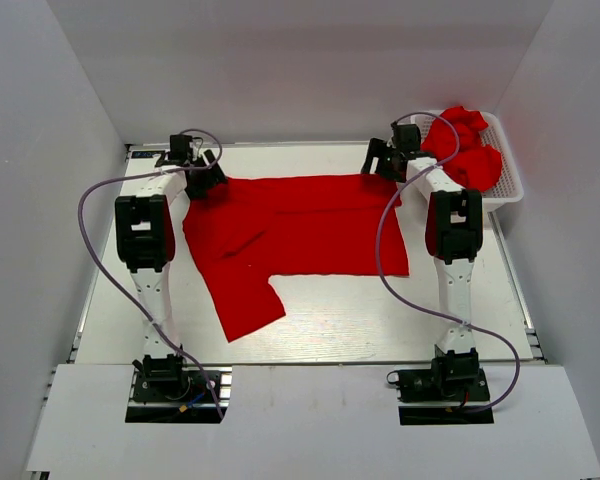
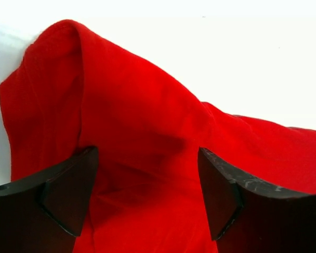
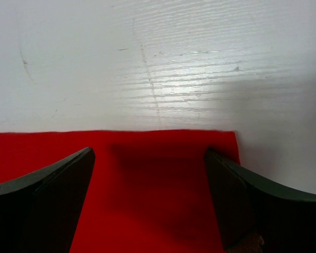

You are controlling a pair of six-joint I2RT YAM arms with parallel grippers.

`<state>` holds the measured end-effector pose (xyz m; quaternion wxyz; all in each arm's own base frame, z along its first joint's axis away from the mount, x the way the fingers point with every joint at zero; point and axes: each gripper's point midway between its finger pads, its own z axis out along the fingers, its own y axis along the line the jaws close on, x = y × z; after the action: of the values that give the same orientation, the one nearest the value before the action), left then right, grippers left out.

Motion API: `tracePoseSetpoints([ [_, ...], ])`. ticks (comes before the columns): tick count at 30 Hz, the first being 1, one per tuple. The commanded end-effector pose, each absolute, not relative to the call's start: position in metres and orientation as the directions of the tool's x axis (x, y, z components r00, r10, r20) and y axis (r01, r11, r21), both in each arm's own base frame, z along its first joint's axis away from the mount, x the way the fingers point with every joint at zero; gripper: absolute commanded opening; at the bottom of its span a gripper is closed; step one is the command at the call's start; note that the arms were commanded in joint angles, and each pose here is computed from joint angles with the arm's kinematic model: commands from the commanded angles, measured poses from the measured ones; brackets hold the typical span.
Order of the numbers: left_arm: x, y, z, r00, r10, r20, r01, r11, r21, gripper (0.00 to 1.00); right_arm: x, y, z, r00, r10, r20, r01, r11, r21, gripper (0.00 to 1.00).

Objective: Fold and stack the t-shirts
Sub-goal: Fold the flattened tshirt in 1/3 of the way, then grap the side of the flattened tshirt closest away from the robot with both arms

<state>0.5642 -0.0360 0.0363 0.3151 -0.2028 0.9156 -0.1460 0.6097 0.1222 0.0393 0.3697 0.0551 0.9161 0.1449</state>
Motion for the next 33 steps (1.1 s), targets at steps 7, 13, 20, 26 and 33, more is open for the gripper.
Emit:
tracePoseSetpoints([
  [7, 0.577, -0.023, 0.128, -0.676, -0.367, -0.639, -0.182, 0.924, -0.337, 0.99, 0.612, 0.137, 0.175, -0.534, 0.033, -0.845, -0.263, 0.943, 0.203, 0.9],
  [13, 0.521, -0.014, 0.179, -0.678, -0.335, -0.655, -0.236, 0.942, -0.237, 0.99, 0.555, 0.119, 0.184, -0.587, -0.014, -0.81, -0.186, 0.975, 0.118, 0.9],
  [20, 0.381, -0.038, 0.156, -0.743, -0.4, -0.537, -0.263, 0.912, -0.315, 0.99, 0.446, 0.094, 0.185, -0.617, 0.153, -0.772, -0.009, 0.979, 0.202, 0.9],
  [26, 0.284, -0.072, 0.131, -0.804, -0.384, -0.454, -0.217, 0.9, -0.377, 0.99, 0.365, 0.069, 0.128, -0.691, 0.301, -0.657, 0.203, 0.953, 0.223, 0.9],
  [33, 0.19, -0.094, 0.086, -0.918, -0.28, -0.28, -0.176, 0.922, -0.345, 0.99, 0.324, 0.062, 0.11, -0.692, 0.381, -0.614, 0.278, 0.925, 0.261, 0.9],
])
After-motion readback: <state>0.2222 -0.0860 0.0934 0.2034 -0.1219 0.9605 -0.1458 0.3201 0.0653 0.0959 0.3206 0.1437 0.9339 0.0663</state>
